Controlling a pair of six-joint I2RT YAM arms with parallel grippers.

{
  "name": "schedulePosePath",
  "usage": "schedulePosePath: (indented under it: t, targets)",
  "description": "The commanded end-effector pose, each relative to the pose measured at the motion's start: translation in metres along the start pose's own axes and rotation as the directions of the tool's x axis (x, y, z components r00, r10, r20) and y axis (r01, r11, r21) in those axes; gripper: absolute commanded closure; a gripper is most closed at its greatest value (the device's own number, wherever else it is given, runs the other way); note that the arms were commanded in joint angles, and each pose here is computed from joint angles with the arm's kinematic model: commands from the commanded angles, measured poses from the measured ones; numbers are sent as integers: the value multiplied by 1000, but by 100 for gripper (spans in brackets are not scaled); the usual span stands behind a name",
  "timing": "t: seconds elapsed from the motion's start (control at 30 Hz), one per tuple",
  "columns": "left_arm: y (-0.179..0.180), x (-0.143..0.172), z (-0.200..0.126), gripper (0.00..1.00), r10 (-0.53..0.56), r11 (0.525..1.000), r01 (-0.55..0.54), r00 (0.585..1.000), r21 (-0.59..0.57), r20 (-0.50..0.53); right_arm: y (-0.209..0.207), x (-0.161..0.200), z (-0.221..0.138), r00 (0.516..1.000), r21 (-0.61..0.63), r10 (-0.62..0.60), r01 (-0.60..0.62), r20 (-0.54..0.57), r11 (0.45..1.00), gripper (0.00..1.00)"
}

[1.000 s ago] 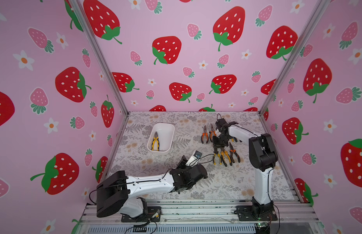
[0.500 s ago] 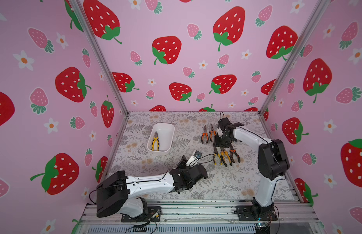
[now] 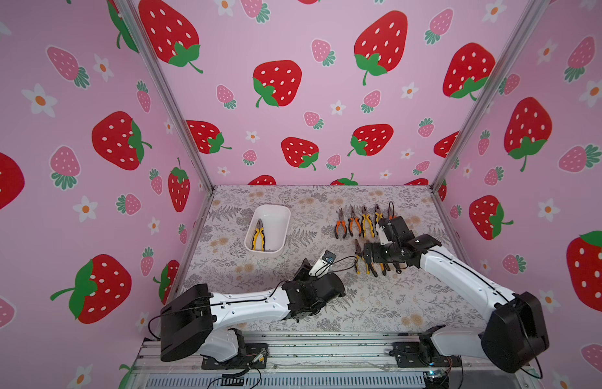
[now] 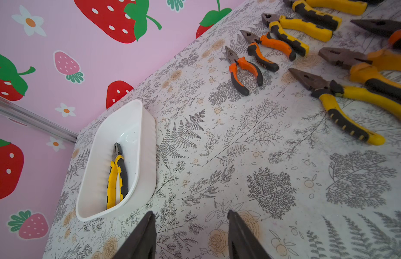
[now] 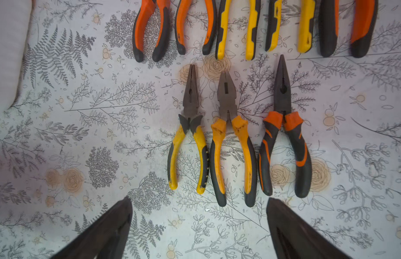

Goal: Take the pliers out of the storage box
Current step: Place the pliers at the center of the board, then adjust the pliers at the center of the board.

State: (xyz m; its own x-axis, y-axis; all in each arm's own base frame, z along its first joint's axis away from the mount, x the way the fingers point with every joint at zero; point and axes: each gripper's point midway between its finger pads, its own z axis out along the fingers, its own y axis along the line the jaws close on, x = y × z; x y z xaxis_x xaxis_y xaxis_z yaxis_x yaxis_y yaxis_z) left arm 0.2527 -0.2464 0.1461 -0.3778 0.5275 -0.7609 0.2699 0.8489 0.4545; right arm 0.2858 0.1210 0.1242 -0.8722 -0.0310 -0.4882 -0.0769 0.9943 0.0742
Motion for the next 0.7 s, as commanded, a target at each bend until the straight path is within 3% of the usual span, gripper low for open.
schedulePosePath:
  t: [0.0,0.1,0.2,0.43,0.67]
  targets:
    - [2,-13,-1,48,-16,1000,16,1000,-12,11,-19,-10,-14,987,51,87,-94,132,994,1]
    - [2,-14,-1,48,-12,1000,12,1000,-12,10,-40,-4,-9,979,144,195,-203,65,968,1]
    - [0,-13,0,48,-9,1000,9,1000,-12,8,-42,-1,5,983,201,177,-167,-37,965,4]
    - [-1,-14,1,48,-5,1000,5,1000,-11,5,-45,1,42,947,113,259,-241,-189,964,46]
    - [-3,-14,2,48,5,1000,-5,1000,-10,3,-67,-11,58,933,172,299,-267,-199,948,43]
